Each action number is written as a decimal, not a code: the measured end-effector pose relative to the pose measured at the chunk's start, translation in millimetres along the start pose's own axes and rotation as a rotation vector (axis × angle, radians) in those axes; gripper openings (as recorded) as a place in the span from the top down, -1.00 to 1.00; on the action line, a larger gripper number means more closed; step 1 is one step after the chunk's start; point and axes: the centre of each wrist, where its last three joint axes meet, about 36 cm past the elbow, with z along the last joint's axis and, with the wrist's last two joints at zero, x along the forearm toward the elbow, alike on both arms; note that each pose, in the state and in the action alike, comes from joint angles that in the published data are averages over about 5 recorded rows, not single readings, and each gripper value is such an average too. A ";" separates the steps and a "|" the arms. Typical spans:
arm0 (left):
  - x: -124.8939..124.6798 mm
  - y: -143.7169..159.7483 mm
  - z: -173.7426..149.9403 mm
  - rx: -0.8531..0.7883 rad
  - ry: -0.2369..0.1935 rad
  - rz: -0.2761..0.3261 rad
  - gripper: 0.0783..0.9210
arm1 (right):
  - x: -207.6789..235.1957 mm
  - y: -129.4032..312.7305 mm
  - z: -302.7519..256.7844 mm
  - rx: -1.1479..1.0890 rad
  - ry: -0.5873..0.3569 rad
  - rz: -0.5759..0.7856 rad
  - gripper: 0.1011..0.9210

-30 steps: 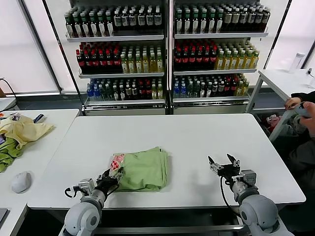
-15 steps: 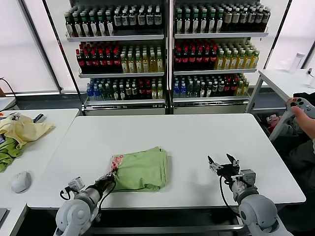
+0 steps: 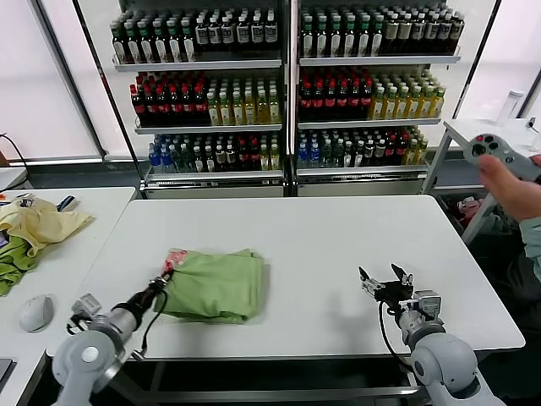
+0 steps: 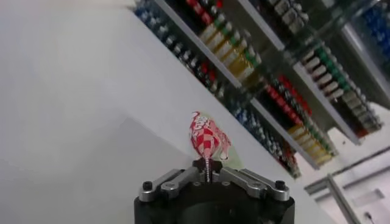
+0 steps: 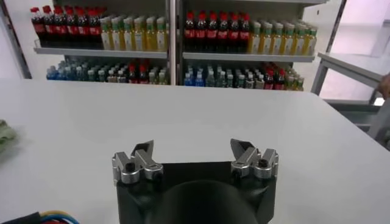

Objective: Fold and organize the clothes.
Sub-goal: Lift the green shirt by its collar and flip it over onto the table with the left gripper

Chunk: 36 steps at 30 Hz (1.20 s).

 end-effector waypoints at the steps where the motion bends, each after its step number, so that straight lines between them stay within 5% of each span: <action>1: 3.8 2.0 -9.4 -0.002 -0.019 -0.005 0.95 | 0.0 0.0 -0.3 -0.001 -0.001 0.000 -0.76; 9: 34.4 -6.1 -72.0 -0.118 -0.161 -0.031 0.95 | 1.3 2.4 -4.5 -0.004 -0.016 -0.007 -0.76; 14: 34.9 -36.2 -66.5 -0.240 -0.188 -0.010 0.95 | 2.7 4.2 -6.4 -0.009 -0.025 -0.010 -0.76; 36: -96.0 -207.6 153.0 -0.607 0.009 0.154 0.94 | 11.2 -7.2 -15.7 -0.009 -0.064 0.009 -0.76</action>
